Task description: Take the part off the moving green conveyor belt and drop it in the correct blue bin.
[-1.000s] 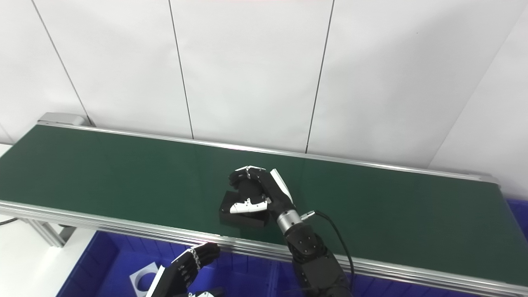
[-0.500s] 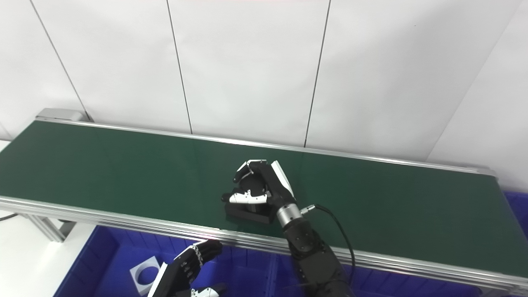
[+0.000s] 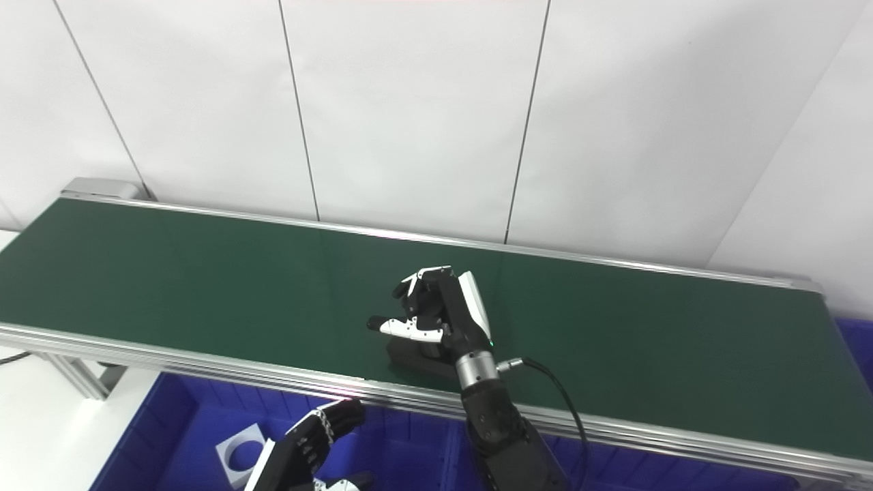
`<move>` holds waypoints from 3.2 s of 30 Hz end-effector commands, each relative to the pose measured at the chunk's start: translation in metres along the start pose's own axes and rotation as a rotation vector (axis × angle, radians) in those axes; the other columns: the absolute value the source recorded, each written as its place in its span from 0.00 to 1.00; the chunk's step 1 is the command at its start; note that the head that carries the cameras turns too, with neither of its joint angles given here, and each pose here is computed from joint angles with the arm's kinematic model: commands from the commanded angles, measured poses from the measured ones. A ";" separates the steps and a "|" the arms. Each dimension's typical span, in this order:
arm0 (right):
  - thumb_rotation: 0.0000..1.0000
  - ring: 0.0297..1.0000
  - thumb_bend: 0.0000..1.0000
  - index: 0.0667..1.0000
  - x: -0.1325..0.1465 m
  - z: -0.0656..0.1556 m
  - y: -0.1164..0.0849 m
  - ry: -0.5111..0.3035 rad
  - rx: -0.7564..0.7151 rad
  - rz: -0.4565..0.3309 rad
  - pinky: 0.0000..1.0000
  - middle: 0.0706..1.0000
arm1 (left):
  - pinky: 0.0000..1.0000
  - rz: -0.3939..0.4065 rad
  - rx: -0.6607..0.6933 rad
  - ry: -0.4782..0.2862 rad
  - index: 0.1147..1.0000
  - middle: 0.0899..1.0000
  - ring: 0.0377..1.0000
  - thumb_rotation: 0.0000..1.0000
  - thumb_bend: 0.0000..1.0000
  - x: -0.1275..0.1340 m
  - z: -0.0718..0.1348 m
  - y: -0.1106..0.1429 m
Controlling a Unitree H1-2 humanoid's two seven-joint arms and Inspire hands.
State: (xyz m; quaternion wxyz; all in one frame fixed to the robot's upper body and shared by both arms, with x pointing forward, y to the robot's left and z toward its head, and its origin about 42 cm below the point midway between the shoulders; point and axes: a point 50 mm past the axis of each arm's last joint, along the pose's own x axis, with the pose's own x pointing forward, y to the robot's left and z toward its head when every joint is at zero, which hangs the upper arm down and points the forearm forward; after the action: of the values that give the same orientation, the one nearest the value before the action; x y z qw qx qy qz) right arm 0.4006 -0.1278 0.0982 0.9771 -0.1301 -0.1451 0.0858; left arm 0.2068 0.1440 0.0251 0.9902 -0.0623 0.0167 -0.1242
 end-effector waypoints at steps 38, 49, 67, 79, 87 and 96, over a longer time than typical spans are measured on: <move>0.00 0.42 0.53 0.05 -0.155 0.063 -0.038 -0.109 0.003 -0.313 0.07 0.46 | 0.85 -0.059 0.010 -0.044 0.69 0.75 0.78 0.00 0.63 0.000 0.025 0.027; 0.00 0.42 0.53 0.05 -0.211 0.040 -0.048 0.060 -0.022 -0.427 0.06 0.46 | 0.79 -0.075 0.006 -0.046 0.68 0.74 0.76 0.00 0.64 -0.001 0.033 0.042; 0.00 0.42 0.53 0.06 -0.218 0.003 -0.087 0.225 -0.059 -0.565 0.06 0.45 | 0.77 -0.072 0.008 -0.041 0.67 0.73 0.76 0.00 0.63 -0.002 0.038 0.049; 0.00 0.42 0.53 0.32 -0.209 -0.013 -0.092 0.249 -0.099 -0.514 0.24 0.40 | 0.77 -0.072 0.007 -0.035 0.68 0.74 0.76 0.00 0.63 -0.005 0.037 0.048; 0.22 0.72 0.70 0.71 -0.213 -0.010 -0.085 0.291 -0.161 -0.404 0.65 0.71 | 0.77 -0.077 0.015 -0.038 0.68 0.73 0.76 0.00 0.62 -0.003 0.036 0.047; 0.58 0.86 0.82 0.92 -0.218 -0.003 -0.077 0.311 -0.205 -0.308 0.83 0.88 | 0.79 -0.088 0.000 -0.038 0.67 0.73 0.76 0.00 0.63 0.000 0.034 0.045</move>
State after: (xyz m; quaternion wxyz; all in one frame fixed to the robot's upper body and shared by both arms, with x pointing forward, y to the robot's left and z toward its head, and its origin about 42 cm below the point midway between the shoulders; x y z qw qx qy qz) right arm 0.2031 -0.2464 0.0502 0.9718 -0.2106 -0.0055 -0.1055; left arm 0.2112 0.1934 0.0434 0.9854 -0.0635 0.0234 -0.1561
